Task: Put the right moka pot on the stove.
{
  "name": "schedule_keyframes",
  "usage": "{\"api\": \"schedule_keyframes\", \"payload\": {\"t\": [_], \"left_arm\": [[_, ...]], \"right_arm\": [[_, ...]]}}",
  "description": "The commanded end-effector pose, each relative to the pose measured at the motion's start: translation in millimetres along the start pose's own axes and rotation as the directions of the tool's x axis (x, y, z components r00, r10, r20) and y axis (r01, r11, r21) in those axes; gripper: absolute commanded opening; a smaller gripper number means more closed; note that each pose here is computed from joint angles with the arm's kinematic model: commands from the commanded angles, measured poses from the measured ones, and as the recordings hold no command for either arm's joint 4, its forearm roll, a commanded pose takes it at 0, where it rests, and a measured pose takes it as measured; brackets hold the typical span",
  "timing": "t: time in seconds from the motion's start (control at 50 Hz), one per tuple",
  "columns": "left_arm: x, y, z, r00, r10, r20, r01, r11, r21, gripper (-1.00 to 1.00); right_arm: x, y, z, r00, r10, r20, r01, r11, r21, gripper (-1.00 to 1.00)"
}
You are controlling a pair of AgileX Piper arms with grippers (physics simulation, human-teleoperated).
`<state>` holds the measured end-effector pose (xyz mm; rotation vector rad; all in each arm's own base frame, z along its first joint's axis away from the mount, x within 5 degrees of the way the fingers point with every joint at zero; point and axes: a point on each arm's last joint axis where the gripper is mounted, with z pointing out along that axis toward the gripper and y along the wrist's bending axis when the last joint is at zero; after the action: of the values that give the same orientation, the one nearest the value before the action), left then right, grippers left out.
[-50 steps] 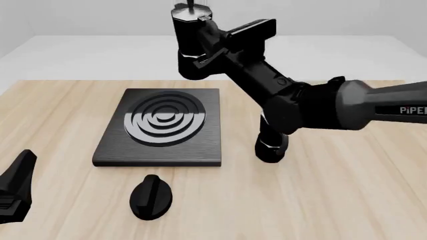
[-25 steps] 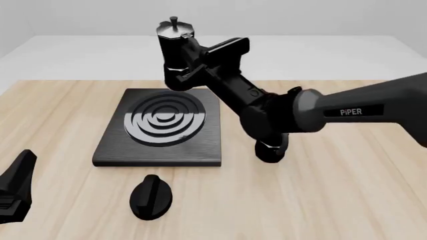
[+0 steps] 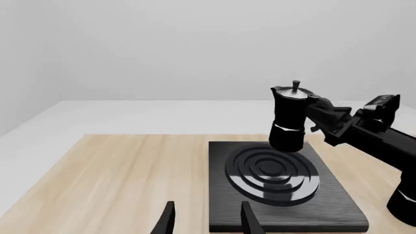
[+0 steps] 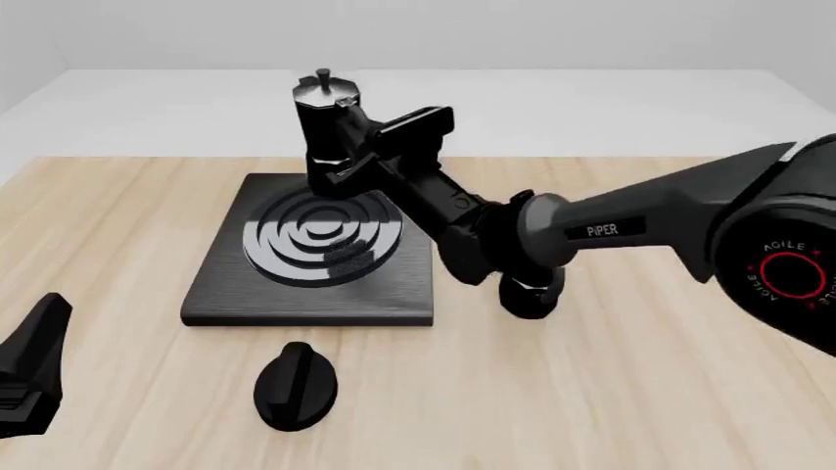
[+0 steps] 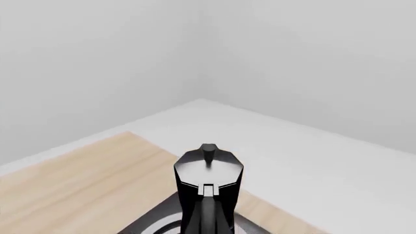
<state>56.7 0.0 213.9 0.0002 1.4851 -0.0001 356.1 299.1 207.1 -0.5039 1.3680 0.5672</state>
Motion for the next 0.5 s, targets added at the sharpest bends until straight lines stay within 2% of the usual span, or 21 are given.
{"api": "schedule_keyframes", "payload": {"t": [0.02, 0.5], "left_arm": [[0.0, 0.0, 0, 1.000, 0.000, 0.000, 0.000, 1.000, 0.000, 1.00], [0.0, 0.0, 0, 1.000, 0.000, 0.000, 0.000, 1.000, 0.000, 1.00]], "right_arm": [[-2, 5, 12, 0.999, 0.023, 0.044, -0.023, 1.000, -0.011, -1.00], [36, 6, 36, 0.999, 0.032, 0.010, -0.032, 0.999, -0.011, -1.00]]}}
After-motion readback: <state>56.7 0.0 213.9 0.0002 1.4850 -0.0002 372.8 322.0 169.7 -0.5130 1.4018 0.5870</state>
